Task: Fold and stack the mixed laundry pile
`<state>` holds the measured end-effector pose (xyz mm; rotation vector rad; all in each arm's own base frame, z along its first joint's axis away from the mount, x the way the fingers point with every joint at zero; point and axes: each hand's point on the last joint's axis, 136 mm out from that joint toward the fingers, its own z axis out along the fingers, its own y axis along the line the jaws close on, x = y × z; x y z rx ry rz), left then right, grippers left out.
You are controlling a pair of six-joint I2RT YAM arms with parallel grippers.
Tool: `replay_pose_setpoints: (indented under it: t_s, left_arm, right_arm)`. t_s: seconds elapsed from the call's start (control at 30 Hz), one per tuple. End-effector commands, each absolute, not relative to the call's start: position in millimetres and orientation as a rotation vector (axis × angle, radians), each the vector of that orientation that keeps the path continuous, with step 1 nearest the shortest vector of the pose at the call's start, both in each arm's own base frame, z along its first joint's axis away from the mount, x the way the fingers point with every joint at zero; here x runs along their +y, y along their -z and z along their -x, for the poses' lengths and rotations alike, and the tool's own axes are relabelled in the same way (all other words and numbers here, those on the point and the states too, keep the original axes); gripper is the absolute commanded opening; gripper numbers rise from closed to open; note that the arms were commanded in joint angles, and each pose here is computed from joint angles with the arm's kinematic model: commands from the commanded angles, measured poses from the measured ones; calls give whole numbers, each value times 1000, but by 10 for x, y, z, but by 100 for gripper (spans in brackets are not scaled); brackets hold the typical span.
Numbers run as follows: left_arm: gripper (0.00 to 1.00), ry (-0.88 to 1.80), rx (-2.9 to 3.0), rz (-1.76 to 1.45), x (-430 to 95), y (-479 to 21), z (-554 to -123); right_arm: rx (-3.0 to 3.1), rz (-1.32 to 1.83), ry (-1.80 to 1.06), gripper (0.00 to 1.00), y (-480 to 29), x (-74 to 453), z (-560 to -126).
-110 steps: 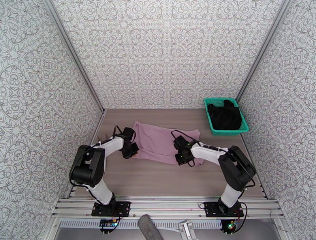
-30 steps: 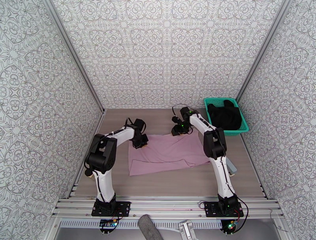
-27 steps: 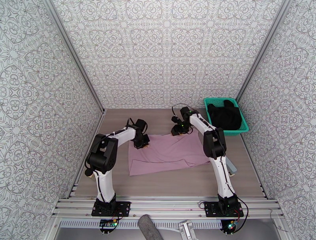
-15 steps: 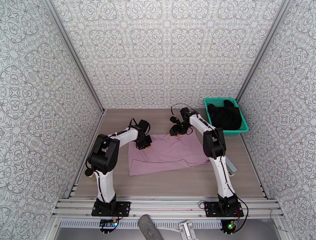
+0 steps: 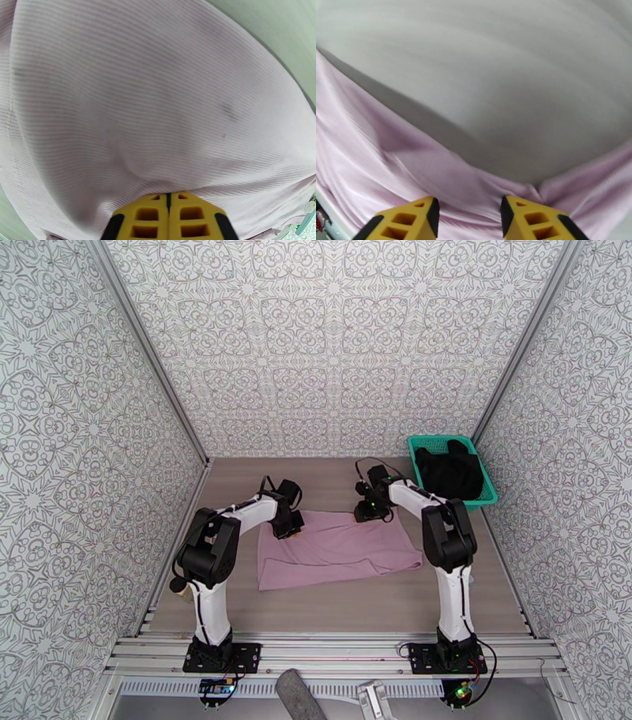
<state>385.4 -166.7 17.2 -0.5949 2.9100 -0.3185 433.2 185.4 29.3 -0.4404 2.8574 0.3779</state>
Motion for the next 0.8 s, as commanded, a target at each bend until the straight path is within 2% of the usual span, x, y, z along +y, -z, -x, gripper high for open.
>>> replay_pose_setpoints:
  t_s: [0.0,0.37,0.77]
  left_arm:
    - [0,142,2964,634,-1396,47,-3677]
    - [0,135,2965,633,-1366,73,-3670]
    - [0,135,2962,637,-1347,69,-3689]
  right_arm:
    - [2849,383,-240,48,-312,1653,-4341]
    - [2740,451,-548,41,-825,2093,-4517]
    - [2748,588,-548,39,-564,2391,-4745]
